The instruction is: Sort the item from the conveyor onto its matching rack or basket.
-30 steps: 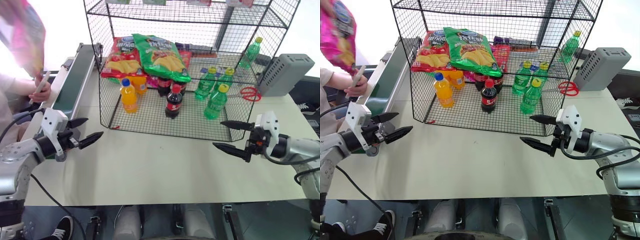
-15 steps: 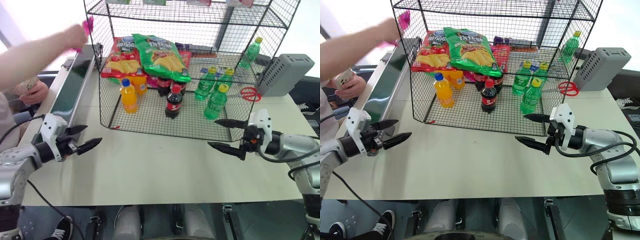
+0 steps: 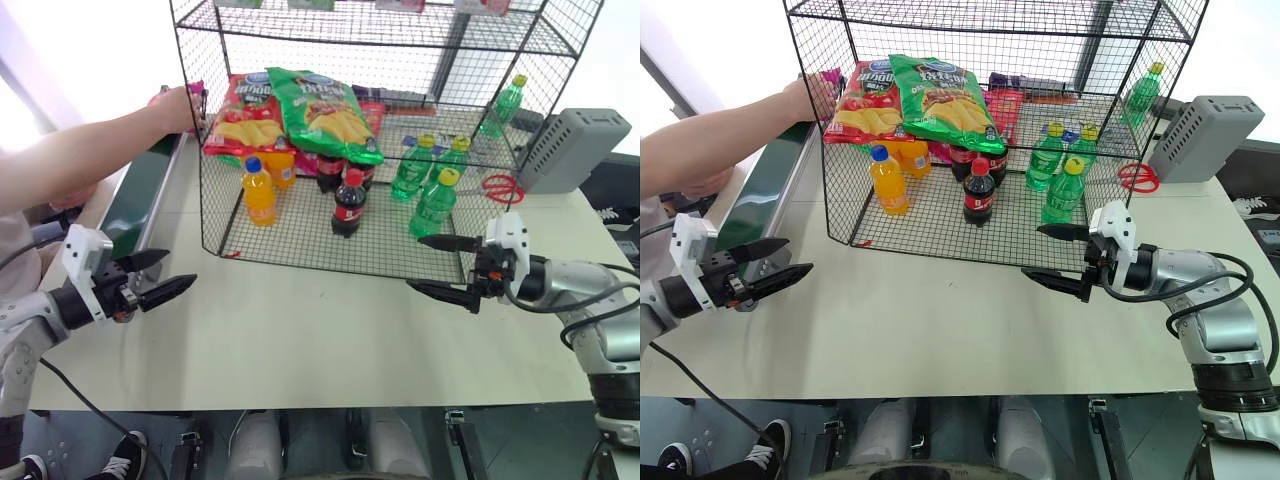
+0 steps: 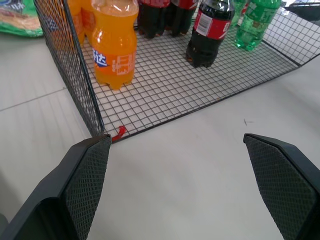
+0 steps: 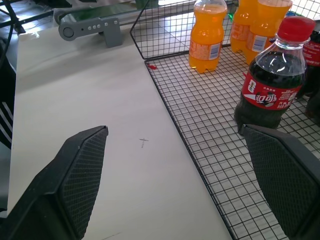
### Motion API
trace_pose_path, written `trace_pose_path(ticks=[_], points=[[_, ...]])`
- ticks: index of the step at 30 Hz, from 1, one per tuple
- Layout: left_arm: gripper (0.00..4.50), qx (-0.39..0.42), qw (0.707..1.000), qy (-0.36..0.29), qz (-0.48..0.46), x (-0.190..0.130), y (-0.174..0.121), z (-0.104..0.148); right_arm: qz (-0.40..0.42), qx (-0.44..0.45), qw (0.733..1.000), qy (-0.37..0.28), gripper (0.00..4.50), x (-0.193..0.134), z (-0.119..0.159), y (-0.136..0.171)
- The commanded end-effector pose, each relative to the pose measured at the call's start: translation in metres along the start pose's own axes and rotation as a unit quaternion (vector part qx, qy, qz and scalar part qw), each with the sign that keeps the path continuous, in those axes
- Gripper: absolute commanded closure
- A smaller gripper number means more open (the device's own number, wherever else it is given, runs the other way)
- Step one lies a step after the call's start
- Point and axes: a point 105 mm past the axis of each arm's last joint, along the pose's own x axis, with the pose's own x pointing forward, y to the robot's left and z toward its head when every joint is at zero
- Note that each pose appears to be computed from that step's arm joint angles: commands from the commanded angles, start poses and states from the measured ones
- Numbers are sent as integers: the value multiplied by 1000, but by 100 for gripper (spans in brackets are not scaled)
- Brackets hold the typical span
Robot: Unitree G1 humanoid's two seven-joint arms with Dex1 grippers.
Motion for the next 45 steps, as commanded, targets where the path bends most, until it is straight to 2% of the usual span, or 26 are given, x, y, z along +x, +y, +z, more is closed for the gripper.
trace_pose_path(ticks=[1,4,10,16,21,24,29,32,36,45], points=[[0,80,996,-21,28,-5,5,15,5,-21,1000,-12,4,2,9,-1],[0,86,994,-17,58,-6,12,13,10,-18,1000,-12,4,2,10,-1],[0,78,996,-12,49,-10,9,10,28,-10,999,-40,4,18,17,8],[0,143,986,-8,88,-27,15,11,74,43,993,-83,4,44,24,28],[0,285,949,60,120,-52,17,0,115,47,988,-97,4,66,30,42],[0,314,937,64,141,-65,18,1,120,33,987,-96,4,70,31,41],[0,389,899,118,161,-92,20,-9,166,18,981,-97,4,77,32,55],[0,420,876,154,180,-108,25,-21,193,-20,978,-77,4,81,27,63],[0,441,859,183,184,-118,28,-36,188,-44,978,-79,4,83,27,58],[0,460,839,201,209,-131,42,-40,179,-42,980,-76,4,82,24,53]])
